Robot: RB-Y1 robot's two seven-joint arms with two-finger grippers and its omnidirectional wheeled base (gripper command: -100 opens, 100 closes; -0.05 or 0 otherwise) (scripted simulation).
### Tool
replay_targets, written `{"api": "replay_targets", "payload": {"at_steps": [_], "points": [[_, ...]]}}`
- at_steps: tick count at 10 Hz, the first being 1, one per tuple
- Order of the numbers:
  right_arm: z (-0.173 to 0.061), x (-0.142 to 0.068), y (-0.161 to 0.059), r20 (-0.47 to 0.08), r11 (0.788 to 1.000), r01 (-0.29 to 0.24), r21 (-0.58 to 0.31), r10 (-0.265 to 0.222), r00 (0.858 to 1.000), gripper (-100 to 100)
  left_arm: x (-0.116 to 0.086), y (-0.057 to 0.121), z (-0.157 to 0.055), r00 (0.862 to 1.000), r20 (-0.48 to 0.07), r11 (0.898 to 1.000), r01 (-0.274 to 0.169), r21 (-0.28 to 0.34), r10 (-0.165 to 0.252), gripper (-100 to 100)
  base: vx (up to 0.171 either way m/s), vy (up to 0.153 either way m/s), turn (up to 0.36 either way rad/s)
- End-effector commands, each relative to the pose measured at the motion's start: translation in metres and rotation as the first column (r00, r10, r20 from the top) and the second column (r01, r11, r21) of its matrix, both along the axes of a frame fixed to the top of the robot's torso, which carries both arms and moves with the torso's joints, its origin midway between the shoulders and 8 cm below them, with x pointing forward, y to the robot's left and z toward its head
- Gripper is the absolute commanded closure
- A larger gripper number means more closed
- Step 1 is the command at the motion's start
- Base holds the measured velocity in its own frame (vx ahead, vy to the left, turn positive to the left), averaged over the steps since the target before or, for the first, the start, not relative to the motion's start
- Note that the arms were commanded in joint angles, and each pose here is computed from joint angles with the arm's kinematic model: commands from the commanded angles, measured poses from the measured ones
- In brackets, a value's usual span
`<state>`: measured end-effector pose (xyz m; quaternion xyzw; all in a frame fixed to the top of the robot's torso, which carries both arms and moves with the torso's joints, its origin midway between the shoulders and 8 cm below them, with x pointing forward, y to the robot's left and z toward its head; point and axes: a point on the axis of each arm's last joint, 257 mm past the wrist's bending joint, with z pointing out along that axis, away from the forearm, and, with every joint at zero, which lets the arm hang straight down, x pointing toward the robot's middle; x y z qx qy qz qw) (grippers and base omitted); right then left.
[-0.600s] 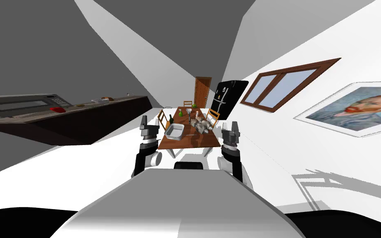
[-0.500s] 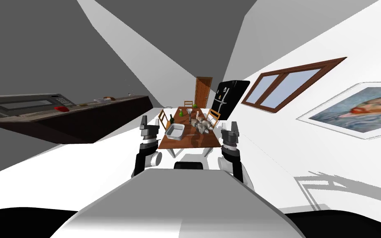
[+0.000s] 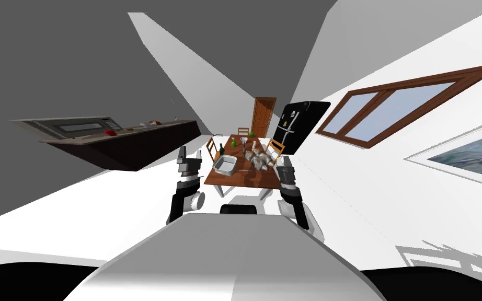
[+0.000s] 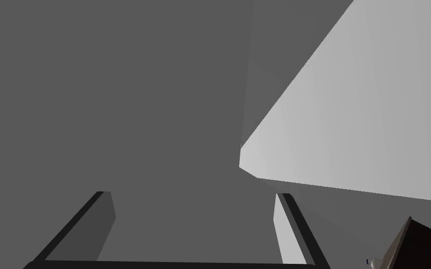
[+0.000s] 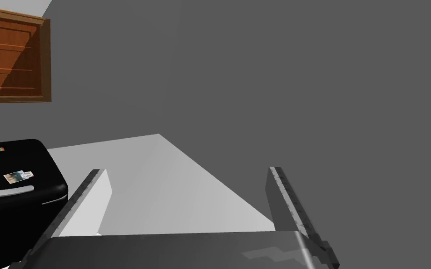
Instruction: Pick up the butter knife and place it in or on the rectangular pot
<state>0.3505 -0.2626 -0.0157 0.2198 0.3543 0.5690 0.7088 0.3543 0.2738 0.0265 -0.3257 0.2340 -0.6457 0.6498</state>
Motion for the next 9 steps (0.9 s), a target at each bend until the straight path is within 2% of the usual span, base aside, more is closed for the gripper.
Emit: {"api": "replay_targets", "payload": {"at_steps": [1, 2, 3, 5, 6, 7, 8, 9], "points": [[-0.016, 0.009, 0.002, -0.037, 0.999, -0.010, -0.054, 0.008, 0.999, -100, 0.000, 0.000, 0.000, 1.000, 0.000, 1.000, 0.000, 0.000, 0.000, 0, -0.016, -0.050, 0.289], [-0.026, 0.015, 0.003, -0.059, 0.996, -0.018, -0.090, 0.012, 0.998, -100, 0.000, 0.000, 0.000, 1.000, 0.000, 1.000, 0.000, 0.000, 0.000, 0, -0.015, -0.059, 0.293], [-0.028, 0.016, 0.003, -0.064, 0.996, -0.017, -0.090, 0.011, 0.998, -100, 0.000, 0.000, 0.000, 1.000, 0.000, 1.000, 0.000, 0.000, 0.000, 0, -0.006, -0.043, 0.074], [-0.048, 0.030, 0.004, -0.108, 0.985, -0.034, -0.170, 0.016, 0.994, -100, 0.000, 0.000, 0.000, 1.000, 0.000, 1.000, 0.000, 0.000, 0.000, 0, -0.005, -0.040, 0.250], [-0.055, 0.031, 0.001, -0.122, 0.985, -0.032, -0.169, 0.012, 0.992, -100, 0.000, 0.000, 0.000, 1.000, 0.000, 1.000, 0.000, 0.000, 0.000, 0, -0.001, -0.039, 0.161], [-0.070, 0.039, 0.000, -0.153, 0.977, -0.042, -0.211, 0.010, 0.988, -100, 0.000, 0.000, 0.000, 1.000, 0.000, 1.000, 0.000, 0.000, 0.000, 0, -0.005, -0.040, 0.220], [-0.070, 0.039, 0.000, -0.154, 0.977, -0.042, -0.211, 0.009, 0.988, -100, 0.000, 0.000, 0.000, 1.000, 0.000, 1.000, 0.000, 0.000, 0.000, 0, -0.005, -0.037, 0.130], [-0.082, 0.047, 0.000, -0.178, 0.966, -0.055, -0.254, 0.009, 0.984, -100, 0.000, 0.000, 0.000, 1.000, 0.000, 1.000, 0.000, 0.000, 0.000, 0, -0.011, -0.036, 0.265]]}}
